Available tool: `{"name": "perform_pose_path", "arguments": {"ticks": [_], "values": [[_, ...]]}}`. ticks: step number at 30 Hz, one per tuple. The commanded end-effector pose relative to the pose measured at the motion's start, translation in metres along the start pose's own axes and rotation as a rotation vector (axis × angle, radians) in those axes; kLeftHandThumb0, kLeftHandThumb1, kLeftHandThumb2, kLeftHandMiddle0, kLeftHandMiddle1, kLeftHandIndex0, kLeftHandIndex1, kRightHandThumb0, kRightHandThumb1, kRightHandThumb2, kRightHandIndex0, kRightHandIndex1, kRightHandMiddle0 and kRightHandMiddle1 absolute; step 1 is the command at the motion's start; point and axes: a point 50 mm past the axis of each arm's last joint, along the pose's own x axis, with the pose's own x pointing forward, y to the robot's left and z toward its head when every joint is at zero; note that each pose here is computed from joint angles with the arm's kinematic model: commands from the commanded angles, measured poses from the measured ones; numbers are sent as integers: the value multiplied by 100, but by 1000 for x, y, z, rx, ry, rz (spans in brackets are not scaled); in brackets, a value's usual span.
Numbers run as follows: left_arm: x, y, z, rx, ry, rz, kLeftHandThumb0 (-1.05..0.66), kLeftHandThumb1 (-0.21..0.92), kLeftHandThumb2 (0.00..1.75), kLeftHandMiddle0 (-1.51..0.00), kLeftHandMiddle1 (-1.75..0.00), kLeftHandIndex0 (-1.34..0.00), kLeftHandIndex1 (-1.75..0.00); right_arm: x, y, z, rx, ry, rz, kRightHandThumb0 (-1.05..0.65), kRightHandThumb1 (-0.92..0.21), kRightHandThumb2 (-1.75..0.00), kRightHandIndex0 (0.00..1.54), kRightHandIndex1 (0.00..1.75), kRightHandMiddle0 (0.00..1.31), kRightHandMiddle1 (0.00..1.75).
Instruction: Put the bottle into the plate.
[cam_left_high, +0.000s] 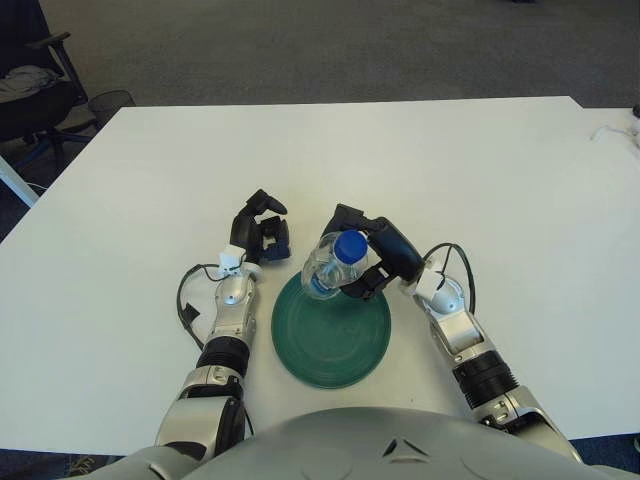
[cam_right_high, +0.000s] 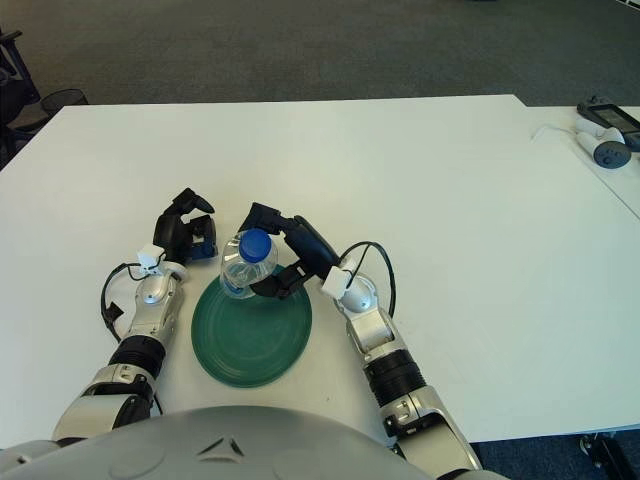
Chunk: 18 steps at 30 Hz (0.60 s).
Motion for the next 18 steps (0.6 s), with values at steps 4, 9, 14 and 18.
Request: {"name": "perform_pose_path", "arguments": {"ticks": [4,9,14,18], "values": [[-20,1,-23,-20,115,25,-54,17,150,-126,-175,-73,-175,4,-5,3,-26,-1,23,-25,-57,-95,122,175,88,175],[-19,0,-23,-22,111,22,-54,17,150,-126,-175,-74,-175,4,-8,3,-40,1,45,-25,-56,-95,122,175,88,175],[-18,0,-22,-22,108,20,-54,17,150,-126,-175,-74,-175,4,-11,4,-77,-9,94,-26,-56,-95,121,175,89,175],[-18,0,-22,-18,108,22,-54,16,150,-126,-175,-74,-175,5,-12,6,-146,-33,150,-28,-56,-94,119,175,90,175]]}}
